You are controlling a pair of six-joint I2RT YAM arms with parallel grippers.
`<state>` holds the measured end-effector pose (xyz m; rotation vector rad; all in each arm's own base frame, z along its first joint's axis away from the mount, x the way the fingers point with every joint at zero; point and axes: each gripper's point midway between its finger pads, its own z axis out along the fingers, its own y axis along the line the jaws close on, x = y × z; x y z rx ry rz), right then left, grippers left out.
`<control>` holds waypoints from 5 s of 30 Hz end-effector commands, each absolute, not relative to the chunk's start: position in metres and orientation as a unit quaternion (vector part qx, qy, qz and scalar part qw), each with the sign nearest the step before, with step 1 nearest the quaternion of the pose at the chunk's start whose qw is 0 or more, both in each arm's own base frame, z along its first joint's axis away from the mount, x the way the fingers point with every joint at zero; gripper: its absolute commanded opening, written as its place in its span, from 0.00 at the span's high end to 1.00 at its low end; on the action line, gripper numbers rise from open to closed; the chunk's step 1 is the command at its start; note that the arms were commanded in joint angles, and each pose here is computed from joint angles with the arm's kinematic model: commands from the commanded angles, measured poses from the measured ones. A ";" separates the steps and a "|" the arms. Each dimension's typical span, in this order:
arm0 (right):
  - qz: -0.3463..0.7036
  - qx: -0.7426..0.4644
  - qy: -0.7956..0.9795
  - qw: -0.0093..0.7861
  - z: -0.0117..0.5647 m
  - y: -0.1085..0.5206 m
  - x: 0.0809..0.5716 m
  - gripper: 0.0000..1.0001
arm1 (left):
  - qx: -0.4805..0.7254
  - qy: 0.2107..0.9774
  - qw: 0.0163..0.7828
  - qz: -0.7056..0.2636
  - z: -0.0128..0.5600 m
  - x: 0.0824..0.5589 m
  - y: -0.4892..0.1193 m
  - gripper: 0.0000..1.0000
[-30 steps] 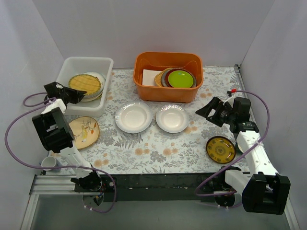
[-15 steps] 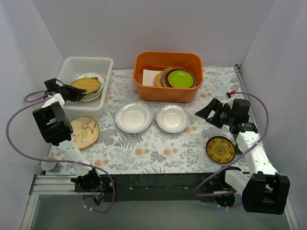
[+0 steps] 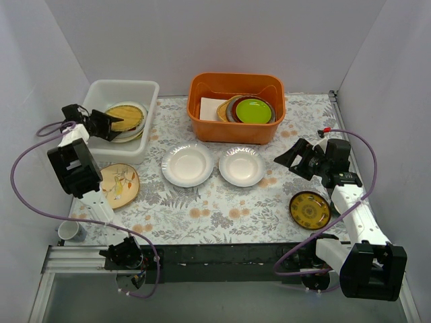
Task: Place the plates into the plastic bin on the countertop
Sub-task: Place the plate in the plastic bin, then pick up the plate at the center of the board.
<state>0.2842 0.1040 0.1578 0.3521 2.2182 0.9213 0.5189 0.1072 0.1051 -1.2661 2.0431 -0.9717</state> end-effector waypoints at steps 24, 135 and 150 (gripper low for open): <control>0.377 0.113 0.842 0.369 0.177 0.112 0.283 0.04 | -0.426 0.844 0.258 -0.199 0.135 0.486 0.127 0.02; 0.595 -0.092 0.783 0.156 0.080 0.620 0.182 0.24 | -0.246 0.812 0.500 -0.175 0.360 0.279 -0.016 0.02; 0.594 -0.054 0.784 0.171 0.069 0.644 0.217 0.32 | -0.238 0.817 0.492 -0.184 0.351 0.282 -0.021 0.02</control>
